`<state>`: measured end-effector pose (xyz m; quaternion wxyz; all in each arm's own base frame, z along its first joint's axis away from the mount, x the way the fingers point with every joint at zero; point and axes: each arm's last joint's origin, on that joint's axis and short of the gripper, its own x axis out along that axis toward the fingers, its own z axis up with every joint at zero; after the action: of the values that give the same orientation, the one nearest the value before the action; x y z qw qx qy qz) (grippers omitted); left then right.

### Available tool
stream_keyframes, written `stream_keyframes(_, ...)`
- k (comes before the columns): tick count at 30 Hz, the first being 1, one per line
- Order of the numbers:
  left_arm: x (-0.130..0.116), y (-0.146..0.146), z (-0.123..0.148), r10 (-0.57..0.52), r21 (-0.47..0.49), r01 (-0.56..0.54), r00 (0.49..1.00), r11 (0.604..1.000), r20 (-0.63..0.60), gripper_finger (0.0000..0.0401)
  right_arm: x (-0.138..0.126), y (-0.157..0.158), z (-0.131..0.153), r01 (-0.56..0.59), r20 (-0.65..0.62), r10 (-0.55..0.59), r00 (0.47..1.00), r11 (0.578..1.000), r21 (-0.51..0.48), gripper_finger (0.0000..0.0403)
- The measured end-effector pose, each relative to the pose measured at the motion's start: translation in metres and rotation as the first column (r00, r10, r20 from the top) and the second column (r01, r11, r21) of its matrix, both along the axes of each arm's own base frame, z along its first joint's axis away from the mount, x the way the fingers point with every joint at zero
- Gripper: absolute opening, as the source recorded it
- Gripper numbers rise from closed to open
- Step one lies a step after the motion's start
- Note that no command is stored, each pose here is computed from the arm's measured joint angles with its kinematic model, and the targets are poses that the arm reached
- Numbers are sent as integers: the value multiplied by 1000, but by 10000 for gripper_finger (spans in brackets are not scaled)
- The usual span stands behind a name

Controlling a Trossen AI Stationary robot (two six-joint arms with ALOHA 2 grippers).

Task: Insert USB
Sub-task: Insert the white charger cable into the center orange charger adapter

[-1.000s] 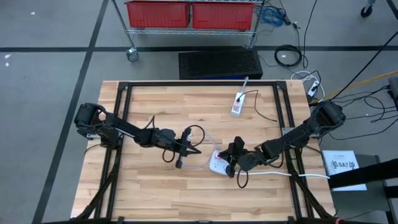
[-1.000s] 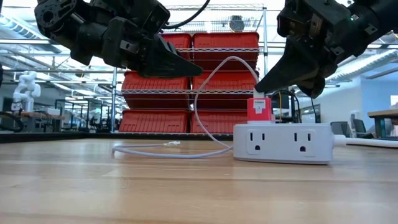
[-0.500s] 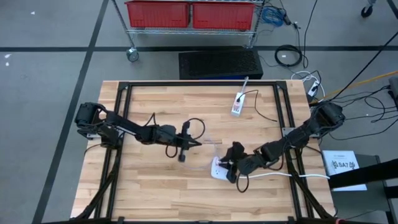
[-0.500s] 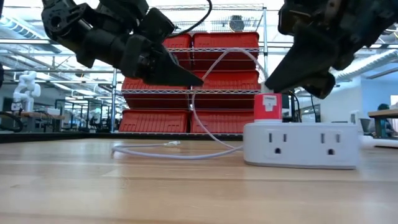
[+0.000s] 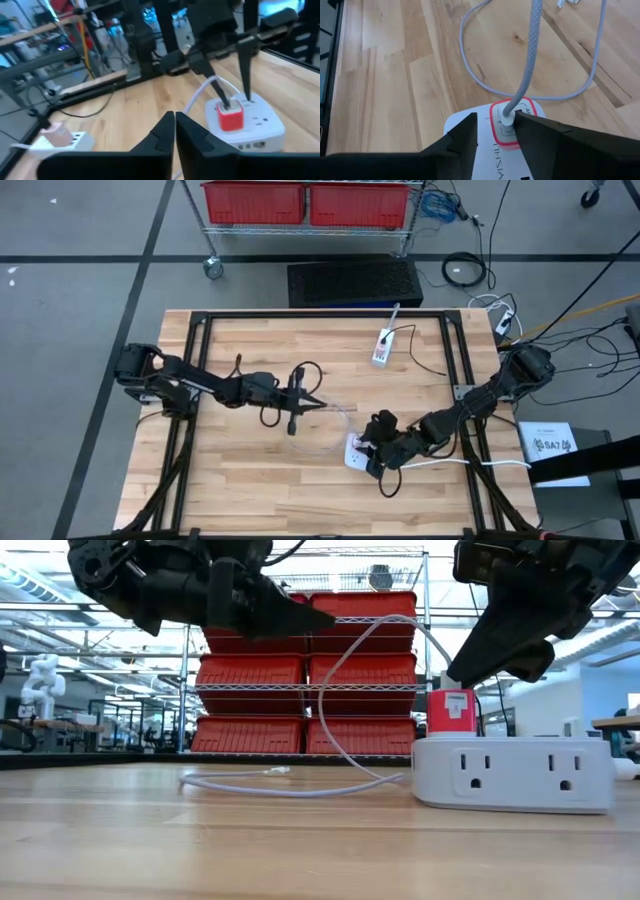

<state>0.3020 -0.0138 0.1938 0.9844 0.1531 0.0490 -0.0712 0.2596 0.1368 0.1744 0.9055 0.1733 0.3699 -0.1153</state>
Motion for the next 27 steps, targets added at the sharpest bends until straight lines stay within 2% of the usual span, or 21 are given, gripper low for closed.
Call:
stream_keyframes(4,4,2,1,-32,3,32,998,999,-55,49,0,0,0,2,2,-2,1000,1000,-2,127)
stream_keyframes(12,20,3,5,-32,37,38,987,999,-157,143,0,0,1,3,6,-3,1000,1000,-2,128)
stream_keyframes(16,33,7,-11,29,96,-6,972,995,-234,166,1,0,1,4,14,-4,1000,1000,0,128)
stream_keyframes(18,39,10,-18,130,173,-86,957,981,-260,166,1,0,1,5,15,-5,1000,1000,2,128)
stream_keyframes(20,41,15,-19,278,301,-196,925,933,-260,155,1,0,1,6,16,-6,1000,1000,2,128)
stream_keyframes(23,38,20,-13,476,495,-326,854,805,-210,117,1,0,1,10,17,-10,1000,1000,10,128)
stream_keyframes(25,33,22,-1,548,572,-371,819,731,-168,81,1,0,1,10,17,-10,1000,1000,11,128)
stream_keyframes(27,26,24,14,594,619,-402,793,675,-133,41,1,1,1,7,17,-7,1000,1000,11,128)
